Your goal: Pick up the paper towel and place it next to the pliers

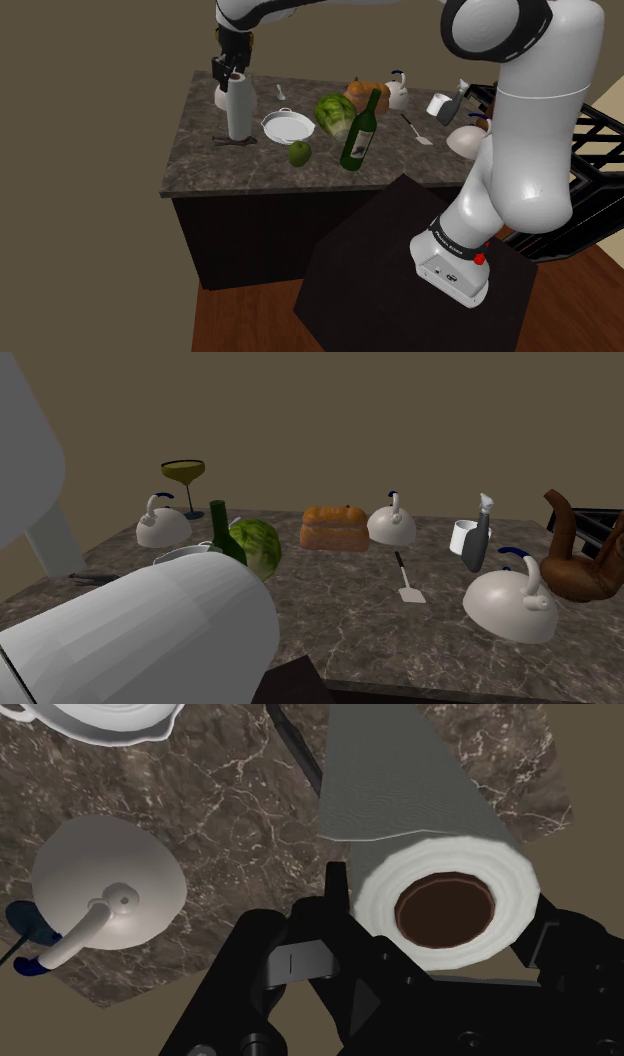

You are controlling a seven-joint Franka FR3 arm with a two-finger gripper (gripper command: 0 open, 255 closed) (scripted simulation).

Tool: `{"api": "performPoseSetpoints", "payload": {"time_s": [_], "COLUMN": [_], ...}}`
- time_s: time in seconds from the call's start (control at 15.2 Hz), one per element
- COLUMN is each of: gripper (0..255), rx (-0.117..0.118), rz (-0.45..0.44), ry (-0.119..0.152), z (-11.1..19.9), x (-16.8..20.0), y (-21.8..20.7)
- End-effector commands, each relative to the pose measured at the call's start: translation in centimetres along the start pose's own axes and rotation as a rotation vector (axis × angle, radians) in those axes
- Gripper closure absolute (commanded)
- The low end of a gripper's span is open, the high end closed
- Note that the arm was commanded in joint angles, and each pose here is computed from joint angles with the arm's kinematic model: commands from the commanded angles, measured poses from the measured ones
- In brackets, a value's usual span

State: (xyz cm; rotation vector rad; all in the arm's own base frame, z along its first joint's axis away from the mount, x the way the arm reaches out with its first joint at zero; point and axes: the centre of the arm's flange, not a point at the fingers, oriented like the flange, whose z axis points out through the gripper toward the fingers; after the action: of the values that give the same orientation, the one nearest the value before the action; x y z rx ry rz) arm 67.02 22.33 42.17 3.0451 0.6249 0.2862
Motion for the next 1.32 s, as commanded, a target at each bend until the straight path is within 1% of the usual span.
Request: {"api": "performPoseSetpoints", "payload": {"time_s": [0.0, 1.25], "gripper": [255, 255], "rx": [0.000, 0.000], "rz": [0.000, 0.000], "ry": [0.000, 0.000], "z": [-1.0, -10.8], "x": [0.1, 1.9], "y": [0.0, 0.6]}}
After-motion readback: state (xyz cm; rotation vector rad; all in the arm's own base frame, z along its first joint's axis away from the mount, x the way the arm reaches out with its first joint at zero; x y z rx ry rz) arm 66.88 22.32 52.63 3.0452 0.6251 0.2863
